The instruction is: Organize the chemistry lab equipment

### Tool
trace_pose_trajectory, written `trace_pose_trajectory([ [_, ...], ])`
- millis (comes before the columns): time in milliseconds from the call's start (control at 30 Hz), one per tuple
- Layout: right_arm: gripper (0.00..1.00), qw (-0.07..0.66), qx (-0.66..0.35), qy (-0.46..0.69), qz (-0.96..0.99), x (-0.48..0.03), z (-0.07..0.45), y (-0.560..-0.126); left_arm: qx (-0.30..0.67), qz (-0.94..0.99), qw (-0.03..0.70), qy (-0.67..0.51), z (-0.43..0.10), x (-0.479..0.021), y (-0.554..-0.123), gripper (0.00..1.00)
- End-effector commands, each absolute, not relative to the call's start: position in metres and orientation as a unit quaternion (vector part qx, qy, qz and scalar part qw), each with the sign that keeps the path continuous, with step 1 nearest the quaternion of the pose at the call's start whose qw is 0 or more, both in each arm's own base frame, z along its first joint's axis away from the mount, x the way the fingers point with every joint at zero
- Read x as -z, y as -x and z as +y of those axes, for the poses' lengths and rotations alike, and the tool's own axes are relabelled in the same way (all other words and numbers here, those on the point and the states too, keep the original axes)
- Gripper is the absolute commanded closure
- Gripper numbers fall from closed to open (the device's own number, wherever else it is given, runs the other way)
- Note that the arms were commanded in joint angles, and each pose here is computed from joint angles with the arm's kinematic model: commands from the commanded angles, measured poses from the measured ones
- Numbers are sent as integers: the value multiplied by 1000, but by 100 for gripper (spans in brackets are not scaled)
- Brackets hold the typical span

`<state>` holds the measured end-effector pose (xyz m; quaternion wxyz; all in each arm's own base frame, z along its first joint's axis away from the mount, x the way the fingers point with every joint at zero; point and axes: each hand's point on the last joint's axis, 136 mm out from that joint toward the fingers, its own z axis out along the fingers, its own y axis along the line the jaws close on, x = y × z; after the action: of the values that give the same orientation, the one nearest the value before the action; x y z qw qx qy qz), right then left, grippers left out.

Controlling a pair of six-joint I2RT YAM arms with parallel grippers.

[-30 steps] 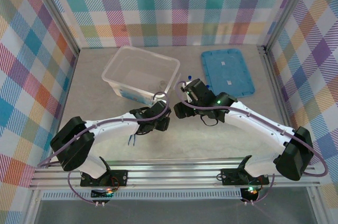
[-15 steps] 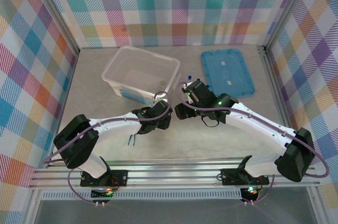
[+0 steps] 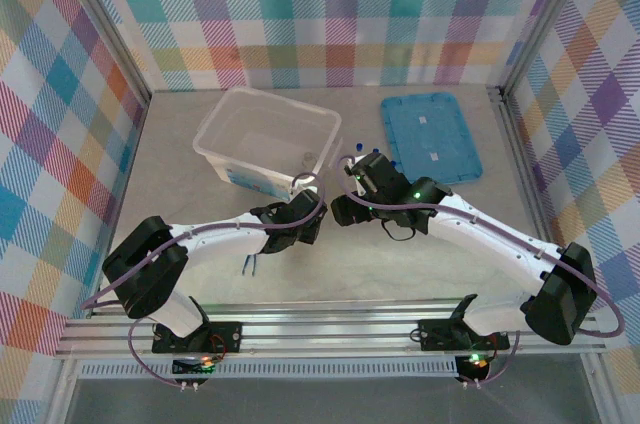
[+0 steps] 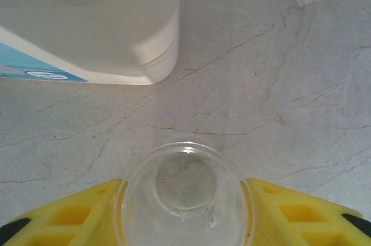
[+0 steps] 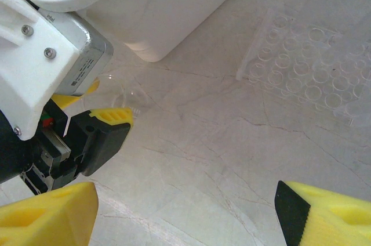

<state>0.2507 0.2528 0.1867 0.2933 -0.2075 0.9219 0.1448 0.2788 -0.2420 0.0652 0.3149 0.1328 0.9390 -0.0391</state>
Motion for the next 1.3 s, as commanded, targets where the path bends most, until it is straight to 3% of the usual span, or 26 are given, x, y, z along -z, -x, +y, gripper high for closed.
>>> trace_pose_trajectory([
  [0,19,293,-152,201,922,-189,250,-246,40,934,329,-135,-244,-75,-278,52],
  [767,19,297,-165,200,919,-191,255,-247,57,918,353,-170,-228,-175,-232,54],
  [1000,19,299,-168,199,918,-192,255,-247,46,905,383,-177,-221,-234,-245,53],
  [1267,19,301,-172,194,918,-192,252,-244,48,906,399,-130,-191,-277,-301,52],
])
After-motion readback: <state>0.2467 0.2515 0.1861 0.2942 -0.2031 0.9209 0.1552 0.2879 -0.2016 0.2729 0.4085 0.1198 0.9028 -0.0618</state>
